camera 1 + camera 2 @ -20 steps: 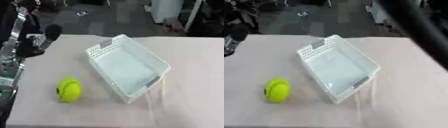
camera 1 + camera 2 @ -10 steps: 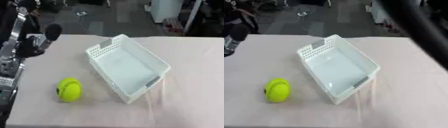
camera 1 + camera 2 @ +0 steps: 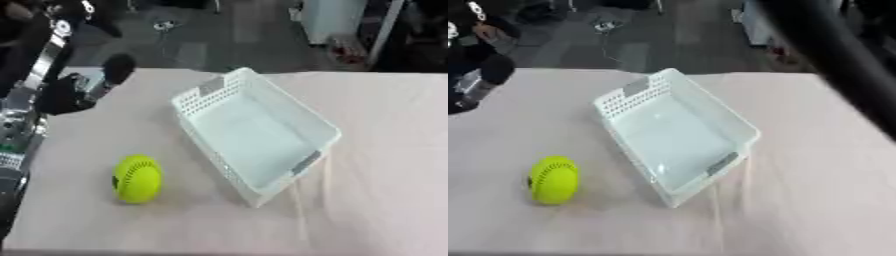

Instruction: Pick up objects on the table and place them in the box.

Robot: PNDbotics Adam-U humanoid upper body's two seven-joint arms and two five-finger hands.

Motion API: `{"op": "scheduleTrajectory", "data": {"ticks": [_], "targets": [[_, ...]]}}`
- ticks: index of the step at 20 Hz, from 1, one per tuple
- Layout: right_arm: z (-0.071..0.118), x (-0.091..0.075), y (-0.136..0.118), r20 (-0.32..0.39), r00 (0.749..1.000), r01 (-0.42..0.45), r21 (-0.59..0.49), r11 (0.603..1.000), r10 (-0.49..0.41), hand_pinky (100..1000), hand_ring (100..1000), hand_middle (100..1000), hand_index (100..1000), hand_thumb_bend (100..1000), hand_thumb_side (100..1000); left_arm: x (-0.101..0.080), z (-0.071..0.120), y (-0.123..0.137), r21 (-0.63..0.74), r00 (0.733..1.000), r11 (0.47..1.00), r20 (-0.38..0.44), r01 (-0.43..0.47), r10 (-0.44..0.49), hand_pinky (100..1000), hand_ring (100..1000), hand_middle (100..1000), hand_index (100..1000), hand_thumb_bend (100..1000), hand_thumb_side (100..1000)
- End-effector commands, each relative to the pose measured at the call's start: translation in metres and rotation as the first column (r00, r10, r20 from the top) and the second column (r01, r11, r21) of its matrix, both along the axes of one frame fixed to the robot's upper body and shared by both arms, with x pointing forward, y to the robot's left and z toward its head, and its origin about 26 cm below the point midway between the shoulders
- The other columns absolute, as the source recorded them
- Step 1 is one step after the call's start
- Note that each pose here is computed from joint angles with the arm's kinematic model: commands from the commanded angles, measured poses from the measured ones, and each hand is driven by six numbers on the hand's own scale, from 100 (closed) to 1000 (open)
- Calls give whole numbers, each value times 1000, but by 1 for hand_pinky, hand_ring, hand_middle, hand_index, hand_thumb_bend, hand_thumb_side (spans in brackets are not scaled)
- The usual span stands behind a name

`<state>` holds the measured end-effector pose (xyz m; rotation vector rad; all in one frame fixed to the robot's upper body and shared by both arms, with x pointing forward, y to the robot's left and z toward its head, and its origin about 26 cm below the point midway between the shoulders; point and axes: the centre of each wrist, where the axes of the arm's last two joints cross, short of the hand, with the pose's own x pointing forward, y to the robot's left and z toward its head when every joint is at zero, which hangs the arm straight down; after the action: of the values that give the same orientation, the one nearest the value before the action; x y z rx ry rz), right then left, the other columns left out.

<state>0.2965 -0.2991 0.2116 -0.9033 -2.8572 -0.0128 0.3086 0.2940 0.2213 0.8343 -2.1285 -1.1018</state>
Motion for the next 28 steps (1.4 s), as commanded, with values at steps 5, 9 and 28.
{"op": "scheduleTrajectory", "data": {"ticks": [5, 9, 28], "targets": [[9, -2, -3, 21, 1000, 8, -31, 999, -8, 346, 506, 564, 596, 100, 1000, 11, 19, 27, 321, 990, 947, -133, 7, 38, 789, 710, 881, 860, 450, 1000], [10, -2, -3, 20, 1000, 5, -30, 1000, -5, 344, 505, 564, 596, 100, 1000, 19, 20, 35, 491, 965, 868, -256, 77, 58, 860, 766, 897, 877, 427, 998], [13, 0, 1, 16, 999, -28, -30, 999, 28, 342, 504, 564, 597, 100, 1000, 50, 3, 67, 805, 669, 565, -521, 179, 530, 992, 908, 948, 896, 560, 1000]]}}
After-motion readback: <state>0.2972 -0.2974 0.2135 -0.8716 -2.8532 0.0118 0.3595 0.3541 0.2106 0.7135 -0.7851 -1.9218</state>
